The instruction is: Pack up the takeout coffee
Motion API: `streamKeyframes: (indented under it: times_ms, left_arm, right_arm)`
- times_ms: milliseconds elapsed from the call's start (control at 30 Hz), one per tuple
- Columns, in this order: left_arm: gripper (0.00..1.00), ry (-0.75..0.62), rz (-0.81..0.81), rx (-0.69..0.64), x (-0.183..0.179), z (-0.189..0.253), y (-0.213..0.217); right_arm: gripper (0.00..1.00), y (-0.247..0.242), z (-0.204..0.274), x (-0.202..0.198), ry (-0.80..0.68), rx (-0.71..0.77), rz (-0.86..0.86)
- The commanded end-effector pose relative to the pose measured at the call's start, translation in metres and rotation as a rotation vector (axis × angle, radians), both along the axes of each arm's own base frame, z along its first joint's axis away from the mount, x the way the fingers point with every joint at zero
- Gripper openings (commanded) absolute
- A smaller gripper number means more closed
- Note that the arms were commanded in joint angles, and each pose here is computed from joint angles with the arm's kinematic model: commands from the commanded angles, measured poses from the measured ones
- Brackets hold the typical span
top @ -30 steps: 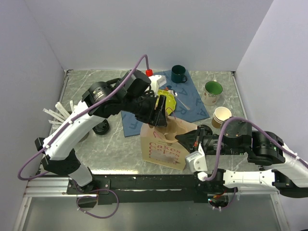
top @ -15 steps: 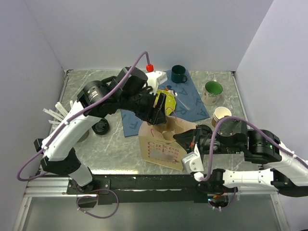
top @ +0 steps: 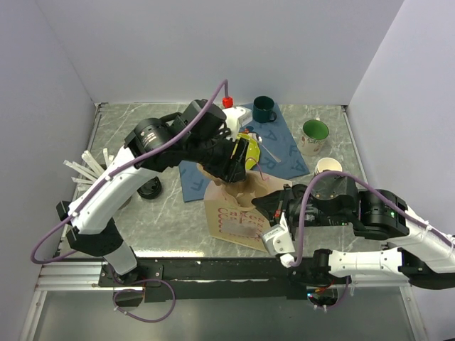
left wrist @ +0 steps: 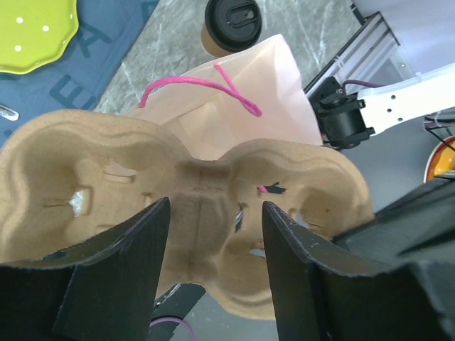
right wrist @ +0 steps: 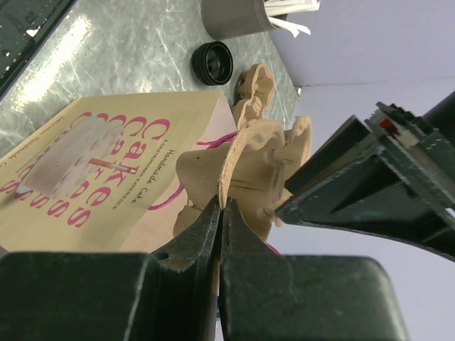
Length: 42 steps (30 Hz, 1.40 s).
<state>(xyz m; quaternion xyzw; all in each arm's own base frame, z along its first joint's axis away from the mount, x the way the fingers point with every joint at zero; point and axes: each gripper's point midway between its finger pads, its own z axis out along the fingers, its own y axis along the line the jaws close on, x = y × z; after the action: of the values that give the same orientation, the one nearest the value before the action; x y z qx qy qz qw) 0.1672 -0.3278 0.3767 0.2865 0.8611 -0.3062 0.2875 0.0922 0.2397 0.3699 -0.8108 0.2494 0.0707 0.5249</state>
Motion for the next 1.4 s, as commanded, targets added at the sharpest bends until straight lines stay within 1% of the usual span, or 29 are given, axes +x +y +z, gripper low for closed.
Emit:
streamKeyframes:
  times_ms: [0,167,267,333,467,500,700,767,800,833,1000,1167,1333,1367]
  left_arm:
    - [0.6,-0.021,0.015,0.025,0.005,-0.005,0.002]
    - [0.6,-0.024,0.029,0.047,0.006,-0.009,0.007]
    - [0.62,-0.024,0.023,0.038,0.006,-0.007,0.005]
    - [0.61,-0.022,0.022,0.038,0.006,-0.007,0.005]
    - [0.55,-0.012,0.006,0.036,0.004,-0.009,0.002]
    - [0.52,-0.011,0.005,0.035,0.004,-0.009,0.002]
    - [0.39,-0.003,-0.014,0.02,0.001,-0.007,-0.001]
    - [0.4,0.001,-0.026,0.008,-0.002,-0.005,-0.002]
    - [0.5,0.012,-0.038,0.005,-0.004,-0.006,-0.004]
    - [0.53,0.012,-0.04,0.006,-0.005,-0.006,-0.003]
    - [0.57,0.012,-0.031,0.026,-0.005,-0.011,0.003]
    - [0.56,0.016,-0.036,0.034,-0.005,-0.015,0.001]
    - [0.48,0.025,-0.036,0.043,-0.005,-0.018,0.001]
    - [0.46,0.014,-0.026,0.04,-0.003,-0.015,0.002]
  right_arm:
    - [0.0,-0.004,0.013,-0.003,-0.037,0.035,0.02]
    - [0.0,-0.006,0.011,-0.004,-0.034,0.034,0.024]
    - [0.0,-0.006,0.009,-0.004,-0.037,0.031,0.026]
    - [0.0,-0.006,0.009,-0.005,-0.035,0.033,0.03]
    - [0.0,-0.007,0.009,-0.004,-0.038,0.036,0.024]
    - [0.0,-0.006,0.009,-0.004,-0.038,0.039,0.024]
    - [0.0,-0.007,0.012,-0.002,-0.041,0.067,0.006]
    - [0.0,-0.006,0.011,-0.002,-0.041,0.066,0.006]
    - [0.0,-0.007,0.01,-0.001,-0.04,0.061,0.004]
    - [0.0,-0.007,0.011,-0.002,-0.038,0.065,0.006]
    - [0.0,-0.007,0.013,-0.003,-0.041,0.074,0.011]
    - [0.0,-0.007,0.014,-0.004,-0.039,0.078,0.017]
    - [0.0,-0.006,0.015,-0.003,-0.039,0.083,0.009]
    - [0.02,-0.006,0.016,-0.002,-0.041,0.09,0.003]
